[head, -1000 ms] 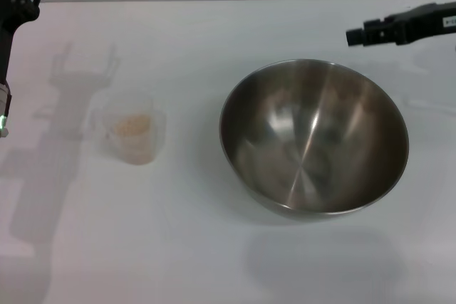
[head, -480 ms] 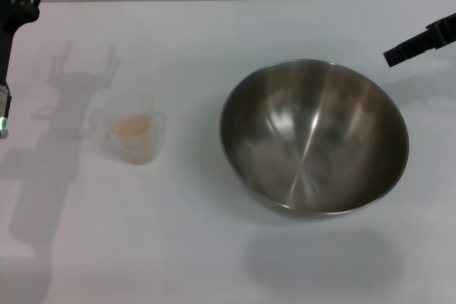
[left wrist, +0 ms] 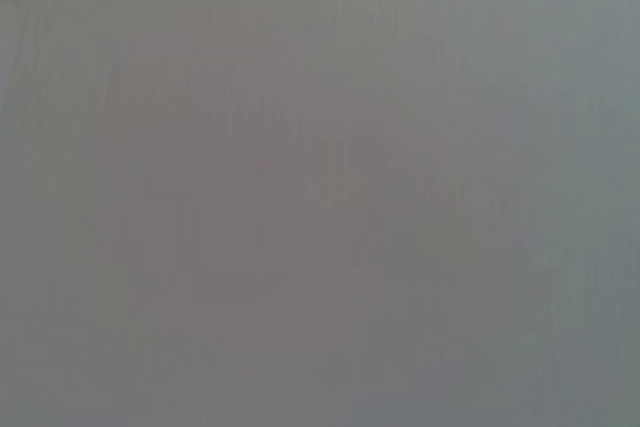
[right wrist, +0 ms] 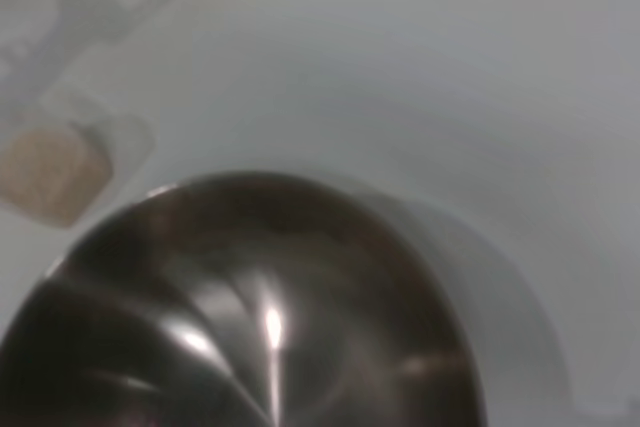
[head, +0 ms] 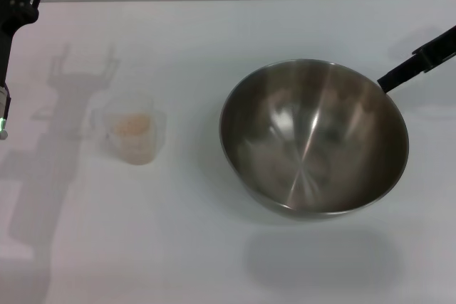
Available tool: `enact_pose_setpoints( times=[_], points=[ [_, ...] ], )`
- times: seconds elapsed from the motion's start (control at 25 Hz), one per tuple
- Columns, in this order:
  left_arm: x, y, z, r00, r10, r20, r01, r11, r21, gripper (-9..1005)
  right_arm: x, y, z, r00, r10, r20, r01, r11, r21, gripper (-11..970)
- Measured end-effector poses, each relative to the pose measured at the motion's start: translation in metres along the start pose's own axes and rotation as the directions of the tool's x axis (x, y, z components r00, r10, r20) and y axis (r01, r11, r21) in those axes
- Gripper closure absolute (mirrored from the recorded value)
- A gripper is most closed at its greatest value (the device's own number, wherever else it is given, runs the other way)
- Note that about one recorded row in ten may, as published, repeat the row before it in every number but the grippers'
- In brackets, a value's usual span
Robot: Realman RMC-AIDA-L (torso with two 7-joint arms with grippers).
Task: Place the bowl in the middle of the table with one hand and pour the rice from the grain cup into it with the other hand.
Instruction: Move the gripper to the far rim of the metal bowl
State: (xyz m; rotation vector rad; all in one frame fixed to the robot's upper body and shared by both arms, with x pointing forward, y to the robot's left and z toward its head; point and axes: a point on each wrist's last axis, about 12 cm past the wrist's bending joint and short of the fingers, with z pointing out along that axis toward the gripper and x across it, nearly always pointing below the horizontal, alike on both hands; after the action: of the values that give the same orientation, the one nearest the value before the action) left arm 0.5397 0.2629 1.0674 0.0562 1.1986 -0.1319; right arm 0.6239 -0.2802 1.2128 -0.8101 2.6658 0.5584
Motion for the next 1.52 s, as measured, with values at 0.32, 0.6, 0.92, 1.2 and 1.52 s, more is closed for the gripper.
enact_pose_setpoints(
  times=[0.32, 0.6, 0.92, 1.2, 1.52],
  points=[
    [-0.001, 0.0, 0.0, 1.0, 0.0, 0.009, 0.0, 1.0, 0.001, 167, 0.007, -0.001, 0.027, 0.998, 0.01, -0.055, -0.008, 1.0, 0.026, 437],
    [-0.002, 0.0, -0.001, 1.0, 0.001, 0.014, -0.001, 1.0, -0.001, 167, 0.014, 0.005, 0.049, 0.996, -0.005, -0.084, 0.008, 0.999, 0.042, 441],
    [-0.001, 0.001, -0.003, 1.0, 0.001, 0.012, -0.001, 1.0, -0.004, 167, 0.017, 0.007, 0.061, 0.997, -0.013, -0.076, 0.019, 0.996, 0.086, 611],
    [-0.001, 0.001, -0.003, 1.0, 0.002, 0.012, -0.002, 1.0, -0.005, 167, 0.016, 0.007, 0.059, 0.998, -0.019, -0.062, 0.025, 0.995, 0.097, 867],
    [-0.001, 0.001, -0.003, 1.0, 0.001, 0.013, -0.001, 1.0, -0.004, 167, 0.013, 0.008, 0.055, 0.999, -0.029, -0.034, 0.033, 0.994, 0.108, 934]
  ],
)
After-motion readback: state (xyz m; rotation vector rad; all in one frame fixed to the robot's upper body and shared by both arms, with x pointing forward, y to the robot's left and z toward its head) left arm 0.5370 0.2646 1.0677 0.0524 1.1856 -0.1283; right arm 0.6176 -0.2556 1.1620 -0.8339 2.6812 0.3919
